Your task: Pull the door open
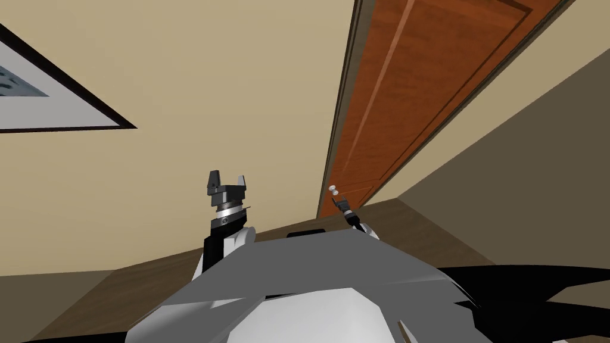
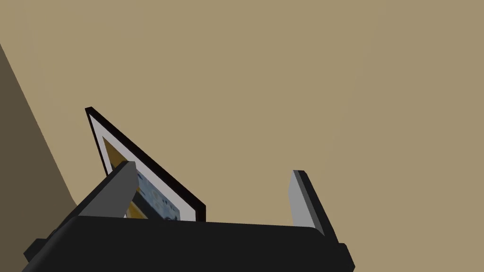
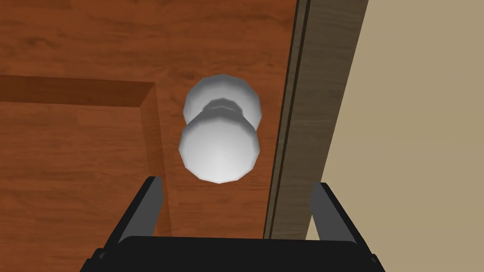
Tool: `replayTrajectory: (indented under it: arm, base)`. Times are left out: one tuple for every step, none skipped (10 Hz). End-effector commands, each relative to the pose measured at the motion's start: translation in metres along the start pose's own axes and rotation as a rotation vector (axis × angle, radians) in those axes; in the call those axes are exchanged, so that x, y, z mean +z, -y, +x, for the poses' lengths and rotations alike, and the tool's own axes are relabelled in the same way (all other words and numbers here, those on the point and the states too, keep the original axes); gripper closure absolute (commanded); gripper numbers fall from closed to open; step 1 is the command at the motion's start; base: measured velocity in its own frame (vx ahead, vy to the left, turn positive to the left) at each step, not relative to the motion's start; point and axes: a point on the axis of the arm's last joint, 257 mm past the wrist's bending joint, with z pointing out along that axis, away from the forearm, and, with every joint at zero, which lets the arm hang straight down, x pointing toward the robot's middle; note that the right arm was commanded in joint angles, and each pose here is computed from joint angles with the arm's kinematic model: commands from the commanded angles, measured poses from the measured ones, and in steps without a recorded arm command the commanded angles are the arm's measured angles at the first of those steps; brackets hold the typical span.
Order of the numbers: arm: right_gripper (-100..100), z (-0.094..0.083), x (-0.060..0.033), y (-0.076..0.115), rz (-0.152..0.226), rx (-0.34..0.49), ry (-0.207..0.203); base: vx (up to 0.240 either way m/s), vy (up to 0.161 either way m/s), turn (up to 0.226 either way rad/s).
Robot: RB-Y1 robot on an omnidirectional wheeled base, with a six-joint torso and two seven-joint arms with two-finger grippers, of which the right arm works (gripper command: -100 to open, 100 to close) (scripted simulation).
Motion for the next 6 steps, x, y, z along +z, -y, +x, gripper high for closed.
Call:
replayTrajectory:
  arm:
    - [-100,0.000,-0.0019,0.009,0.014,0.002,0.002]
    - [-100,-0.001,-0.0088,0.022,0.033,0.002,0.002]
    - [-100,-0.001,-0.0088,0.022,0.033,0.002,0.002]
    - [-100,-0.001,-0.0118,0.027,0.042,0.002,0.003]
    - [-100,-0.002,-0.0168,0.036,0.055,0.001,0.004]
    - [-100,-0.002,-0.0168,0.036,0.055,0.001,0.004]
  base:
    - [0.153,0.052,0.073]
    - [0.110,0.030,0.136]
    - [0.078,0.016,0.059]
    - [0.058,0.011,0.047]
    - [0.105,0.013,0.118]
    - [0.090,0.016,0.044]
